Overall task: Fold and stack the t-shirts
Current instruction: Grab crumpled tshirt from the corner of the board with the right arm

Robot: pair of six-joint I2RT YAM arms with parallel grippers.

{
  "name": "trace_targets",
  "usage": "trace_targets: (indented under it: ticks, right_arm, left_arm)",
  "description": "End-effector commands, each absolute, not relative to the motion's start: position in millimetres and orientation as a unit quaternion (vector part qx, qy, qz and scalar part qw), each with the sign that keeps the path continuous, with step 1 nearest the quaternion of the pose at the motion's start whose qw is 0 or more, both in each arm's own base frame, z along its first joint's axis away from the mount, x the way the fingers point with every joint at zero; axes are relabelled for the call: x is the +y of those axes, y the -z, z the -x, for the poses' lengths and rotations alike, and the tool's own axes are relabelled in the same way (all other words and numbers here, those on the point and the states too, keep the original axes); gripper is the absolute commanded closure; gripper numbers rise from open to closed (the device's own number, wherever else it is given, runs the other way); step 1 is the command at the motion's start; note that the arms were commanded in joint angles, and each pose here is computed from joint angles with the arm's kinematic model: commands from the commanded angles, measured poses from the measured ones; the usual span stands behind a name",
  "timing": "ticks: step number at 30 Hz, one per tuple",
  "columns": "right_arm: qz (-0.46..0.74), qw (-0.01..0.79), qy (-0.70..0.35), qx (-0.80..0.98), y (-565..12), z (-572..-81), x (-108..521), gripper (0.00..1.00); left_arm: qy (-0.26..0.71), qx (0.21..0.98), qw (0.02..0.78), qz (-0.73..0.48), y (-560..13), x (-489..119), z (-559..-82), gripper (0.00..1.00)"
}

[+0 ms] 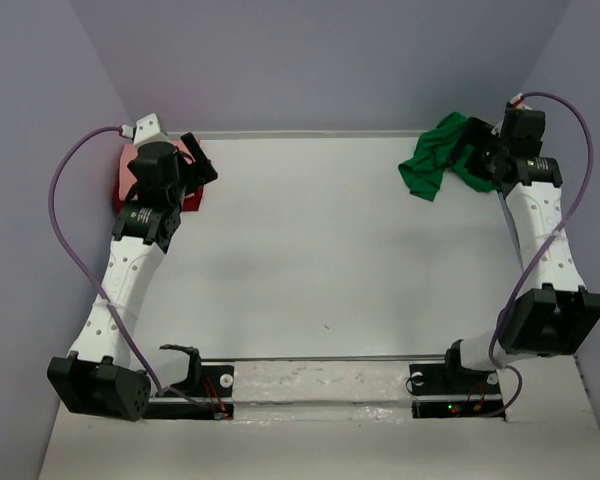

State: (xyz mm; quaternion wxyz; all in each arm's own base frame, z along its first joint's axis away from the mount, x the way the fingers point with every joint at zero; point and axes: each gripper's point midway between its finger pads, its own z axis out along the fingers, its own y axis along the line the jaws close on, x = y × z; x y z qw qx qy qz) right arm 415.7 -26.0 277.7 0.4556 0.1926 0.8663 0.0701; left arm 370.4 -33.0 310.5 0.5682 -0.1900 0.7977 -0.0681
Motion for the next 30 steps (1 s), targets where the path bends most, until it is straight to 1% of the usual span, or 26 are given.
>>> trace_targets:
  ticks: [1, 3, 4, 6, 7, 8, 9, 10, 11, 12, 13, 14, 15, 17, 18, 21, 22, 26, 30]
  right_arm:
    - [-0.201, 0.510, -0.039, 0.836, -312.4, -430.8, -43.0, 0.00]
    - [-0.208, 0.503, -0.038, 0.838, -308.3, -440.3, -44.8, 0.00]
    - [-0.218, 0.478, -0.037, 0.850, -287.4, -453.5, -46.3, 0.01]
    - [-0.223, 0.487, -0.034, 0.844, -301.4, -477.9, -51.4, 0.02]
    - [-0.227, 0.453, -0.029, 0.862, -270.5, -496.4, -53.4, 0.02]
    - [-0.232, 0.449, -0.037, 0.862, -267.1, -507.5, -62.6, 0.04]
    - [-0.235, 0.469, -0.042, 0.850, -286.7, -521.5, -69.0, 0.06]
    - [-0.250, 0.448, -0.042, 0.857, -260.7, -537.8, -83.8, 0.07]
    - [-0.244, 0.446, -0.060, 0.859, -258.5, -548.9, -79.0, 0.07]
    - [-0.239, 0.463, -0.077, 0.850, -279.8, -558.1, -80.5, 0.11]
    - [-0.239, 0.463, -0.081, 0.850, -279.7, -564.8, -86.0, 0.12]
    - [-0.230, 0.463, -0.078, 0.852, -276.2, -571.6, -87.7, 0.13]
    - [-0.232, 0.447, -0.070, 0.861, -255.5, -579.2, -91.7, 0.15]
    - [-0.227, 0.455, -0.069, 0.858, -256.2, -587.0, -97.9, 0.17]
    - [-0.228, 0.443, -0.071, 0.864, -241.6, -589.5, -97.7, 0.18]
    - [-0.220, 0.435, -0.075, 0.870, -224.1, -592.7, -95.9, 0.18]
    - [-0.222, 0.417, -0.078, 0.878, -205.7, -589.9, -93.9, 0.18]
    - [-0.210, 0.395, -0.093, 0.890, -180.2, -589.3, -86.9, 0.19]
    - [-0.203, 0.366, -0.113, 0.901, -153.3, -589.4, -84.0, 0.21]
  left_arm:
    - [0.082, 0.782, 0.590, 0.183, -325.8, -37.4, -371.1, 0.02]
    - [0.083, 0.783, 0.589, 0.183, -324.9, -38.4, -373.0, 0.02]
    - [0.084, 0.784, 0.587, 0.182, -324.1, -39.5, -374.3, 0.02]
    - [0.086, 0.783, 0.588, 0.183, -324.3, -41.3, -375.1, 0.02]
    - [0.086, 0.784, 0.587, 0.182, -322.9, -42.7, -376.5, 0.02]
    - [0.087, 0.784, 0.587, 0.183, -322.9, -43.3, -377.3, 0.02]
    - [0.084, 0.786, 0.585, 0.183, -320.5, -43.5, -379.6, 0.02]
    - [0.081, 0.787, 0.583, 0.182, -319.3, -43.0, -380.7, 0.02]
    - [0.077, 0.788, 0.582, 0.183, -317.9, -42.2, -382.4, 0.02]
    - [0.071, 0.791, 0.580, 0.183, -314.9, -41.4, -385.0, 0.02]
    - [0.067, 0.792, 0.579, 0.182, -314.4, -40.7, -386.1, 0.02]
    - [0.066, 0.790, 0.582, 0.183, -317.8, -40.1, -387.9, 0.02]
    - [0.065, 0.789, 0.582, 0.184, -317.5, -39.7, -390.1, 0.02]
    - [0.069, 0.787, 0.586, 0.182, -318.7, -41.9, -392.8, 0.02]
    - [0.074, 0.787, 0.585, 0.182, -317.0, -44.2, -397.0, 0.02]
    - [0.082, 0.796, 0.573, 0.178, -308.7, -51.8, -408.5, 0.02]
    - [0.086, 0.797, 0.571, 0.179, -308.1, -54.4, -410.9, 0.02]
    - [0.092, 0.799, 0.569, 0.175, -307.0, -65.1, -421.3, 0.03]
    - [0.098, 0.797, 0.570, 0.173, -309.6, -71.9, -425.9, 0.03]
